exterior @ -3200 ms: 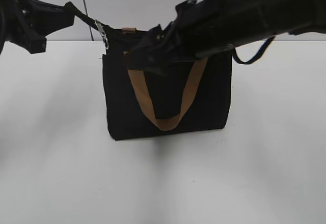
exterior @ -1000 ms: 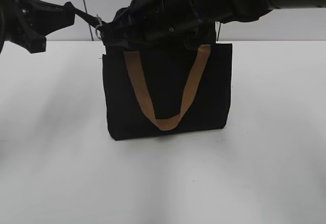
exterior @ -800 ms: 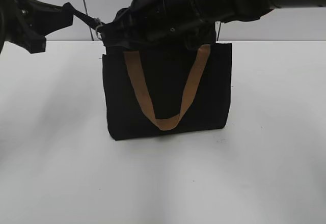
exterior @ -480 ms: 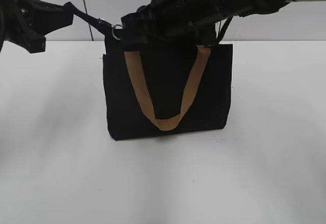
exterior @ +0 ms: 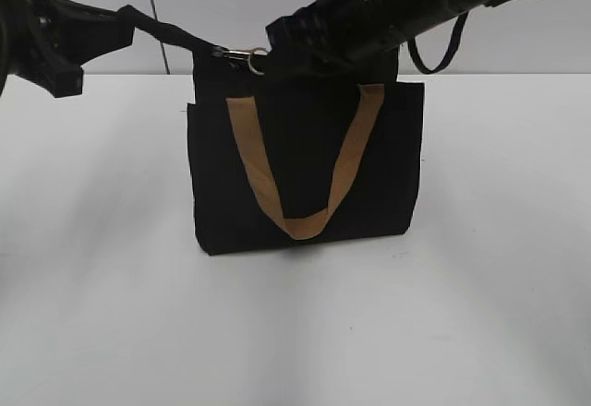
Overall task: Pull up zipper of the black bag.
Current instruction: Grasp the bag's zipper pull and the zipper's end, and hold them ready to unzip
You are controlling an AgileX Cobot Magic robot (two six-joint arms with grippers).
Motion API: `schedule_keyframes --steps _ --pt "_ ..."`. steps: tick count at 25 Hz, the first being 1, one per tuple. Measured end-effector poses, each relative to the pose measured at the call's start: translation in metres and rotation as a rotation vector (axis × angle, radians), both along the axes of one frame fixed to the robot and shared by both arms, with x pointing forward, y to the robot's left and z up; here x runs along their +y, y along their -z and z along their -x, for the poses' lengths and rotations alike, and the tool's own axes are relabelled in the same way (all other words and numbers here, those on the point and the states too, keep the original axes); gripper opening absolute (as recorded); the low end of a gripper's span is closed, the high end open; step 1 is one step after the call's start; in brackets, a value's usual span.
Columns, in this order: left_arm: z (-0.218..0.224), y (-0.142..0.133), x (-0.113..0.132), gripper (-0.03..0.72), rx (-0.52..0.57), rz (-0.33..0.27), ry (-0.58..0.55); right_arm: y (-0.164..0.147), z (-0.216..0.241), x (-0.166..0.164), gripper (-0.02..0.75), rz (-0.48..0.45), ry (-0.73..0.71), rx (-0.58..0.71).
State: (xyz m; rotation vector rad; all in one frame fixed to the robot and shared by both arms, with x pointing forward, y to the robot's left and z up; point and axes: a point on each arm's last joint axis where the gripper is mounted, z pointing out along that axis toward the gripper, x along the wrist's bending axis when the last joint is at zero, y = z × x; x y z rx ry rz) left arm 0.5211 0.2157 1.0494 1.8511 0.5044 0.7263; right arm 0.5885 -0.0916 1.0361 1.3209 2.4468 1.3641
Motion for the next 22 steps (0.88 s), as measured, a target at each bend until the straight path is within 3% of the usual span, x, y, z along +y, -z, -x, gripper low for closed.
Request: schedule_keyframes --steps 13,22 --pt "0.005 -0.012 0.000 0.023 -0.030 0.041 -0.018 -0.006 -0.005 -0.029 -0.001 0.043 0.043 0.040" --pt "0.008 -0.017 0.002 0.022 -0.045 0.028 -0.045 -0.011 -0.006 -0.031 -0.001 0.039 0.063 0.021"
